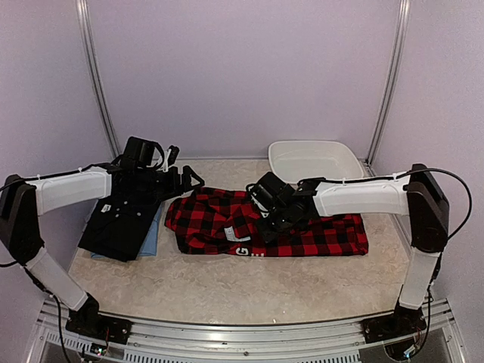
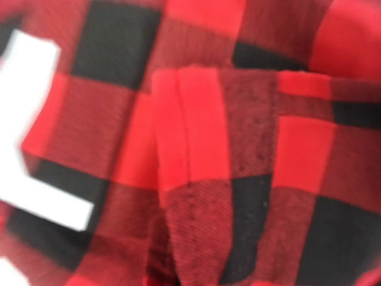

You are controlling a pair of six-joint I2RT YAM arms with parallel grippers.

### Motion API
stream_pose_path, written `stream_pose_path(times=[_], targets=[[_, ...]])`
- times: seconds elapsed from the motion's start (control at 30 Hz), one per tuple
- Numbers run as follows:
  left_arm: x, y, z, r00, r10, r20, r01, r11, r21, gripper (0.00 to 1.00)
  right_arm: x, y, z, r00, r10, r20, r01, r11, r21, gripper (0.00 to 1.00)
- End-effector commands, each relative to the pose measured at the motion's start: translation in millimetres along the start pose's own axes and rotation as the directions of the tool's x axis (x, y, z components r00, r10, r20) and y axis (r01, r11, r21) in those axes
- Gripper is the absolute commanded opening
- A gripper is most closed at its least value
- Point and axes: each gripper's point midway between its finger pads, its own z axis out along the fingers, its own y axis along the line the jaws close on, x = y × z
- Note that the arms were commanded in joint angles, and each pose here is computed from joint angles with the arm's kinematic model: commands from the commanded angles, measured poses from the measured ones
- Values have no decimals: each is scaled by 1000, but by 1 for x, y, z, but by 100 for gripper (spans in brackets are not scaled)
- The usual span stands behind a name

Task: Fold and stack the long sleeve shirts
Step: Pick up the sleeve from the rectangle-folded shirt, then fold the sleeve of the rectangle-folded shirt.

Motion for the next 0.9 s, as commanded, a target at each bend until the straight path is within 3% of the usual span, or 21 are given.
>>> stream_pose_path(times=[0.0, 0.27, 0.53, 0.7, 0.87], targets=[[-16, -3, -20, 995, -60, 79, 52, 994, 100, 99, -27, 3, -33, 990, 89, 108, -76, 990, -118, 0], [-16, -2, -31, 992, -25, 120, 19, 999, 49, 99, -98, 27, -73, 934, 232, 272, -109, 909, -403, 0], [0, 9, -32, 991, 0, 137, 5, 1000, -30, 99, -162, 3, -145, 809, 431, 399, -132, 796, -591, 0], [-3, 8, -33, 989, 10, 151, -4, 999, -38, 99, -157, -29, -172, 736, 551, 393, -208, 736, -644, 0], [-3, 5, -30, 989, 29, 143, -23, 999, -48, 99, -128, -49, -177, 721, 586, 370, -288, 739, -609, 0]])
